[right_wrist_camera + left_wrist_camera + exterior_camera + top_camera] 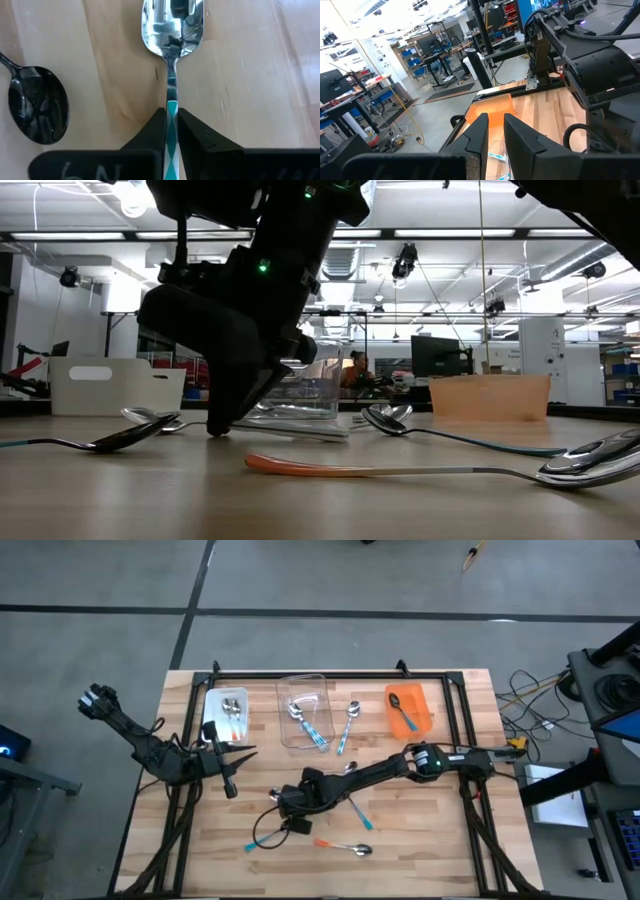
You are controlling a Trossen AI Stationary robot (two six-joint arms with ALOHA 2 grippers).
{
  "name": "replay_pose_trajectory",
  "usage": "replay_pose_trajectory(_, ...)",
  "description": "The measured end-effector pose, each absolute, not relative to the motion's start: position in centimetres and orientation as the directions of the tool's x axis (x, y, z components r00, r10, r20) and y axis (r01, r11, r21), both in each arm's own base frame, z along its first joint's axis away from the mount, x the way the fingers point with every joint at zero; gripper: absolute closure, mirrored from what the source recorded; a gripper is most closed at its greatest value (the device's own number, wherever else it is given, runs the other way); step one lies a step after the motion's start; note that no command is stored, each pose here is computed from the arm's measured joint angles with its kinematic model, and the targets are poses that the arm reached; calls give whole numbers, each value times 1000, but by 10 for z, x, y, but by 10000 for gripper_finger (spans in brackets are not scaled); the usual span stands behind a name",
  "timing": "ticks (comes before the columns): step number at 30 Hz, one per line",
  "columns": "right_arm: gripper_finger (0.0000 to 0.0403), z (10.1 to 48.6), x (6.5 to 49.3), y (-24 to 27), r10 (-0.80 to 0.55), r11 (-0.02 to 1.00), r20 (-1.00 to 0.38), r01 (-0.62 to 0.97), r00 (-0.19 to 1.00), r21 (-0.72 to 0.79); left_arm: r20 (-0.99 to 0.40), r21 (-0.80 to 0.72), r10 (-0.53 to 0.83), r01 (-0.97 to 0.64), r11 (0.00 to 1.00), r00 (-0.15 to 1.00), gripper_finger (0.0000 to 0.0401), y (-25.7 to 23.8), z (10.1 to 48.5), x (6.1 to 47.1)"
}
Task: Sort silverware by color (type)
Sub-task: Put the blue patterned spoon into the transparent bin
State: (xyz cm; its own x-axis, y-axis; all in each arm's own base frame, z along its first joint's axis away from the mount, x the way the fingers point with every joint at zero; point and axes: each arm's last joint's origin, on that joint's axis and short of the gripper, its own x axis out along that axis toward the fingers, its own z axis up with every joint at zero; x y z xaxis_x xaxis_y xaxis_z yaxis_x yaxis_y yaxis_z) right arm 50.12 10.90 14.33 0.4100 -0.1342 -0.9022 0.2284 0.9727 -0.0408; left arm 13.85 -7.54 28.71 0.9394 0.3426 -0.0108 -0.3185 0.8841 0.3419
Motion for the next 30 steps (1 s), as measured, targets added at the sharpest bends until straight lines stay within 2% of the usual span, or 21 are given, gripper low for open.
replay_pose_trajectory(9,381,154,502,105,-118,965,-911,262,396,-11,-11,342,343,-319,884,939,359,-75,287,138)
replay_pose_trajectory(18,382,208,496,98,-133,971,-930,232,342,-54,-11,342,343,-318,884,939,359,-75,287,138)
replay_pose_trajectory(25,382,242,486,66,-141,957,-933,288,330,-43,-11,342,343,-319,884,939,359,-75,287,138)
replay_pose_trajectory(30,382,267,481,42,-141,943,-915,332,378,-8,-16,350,352,-325,879,936,359,-75,286,139)
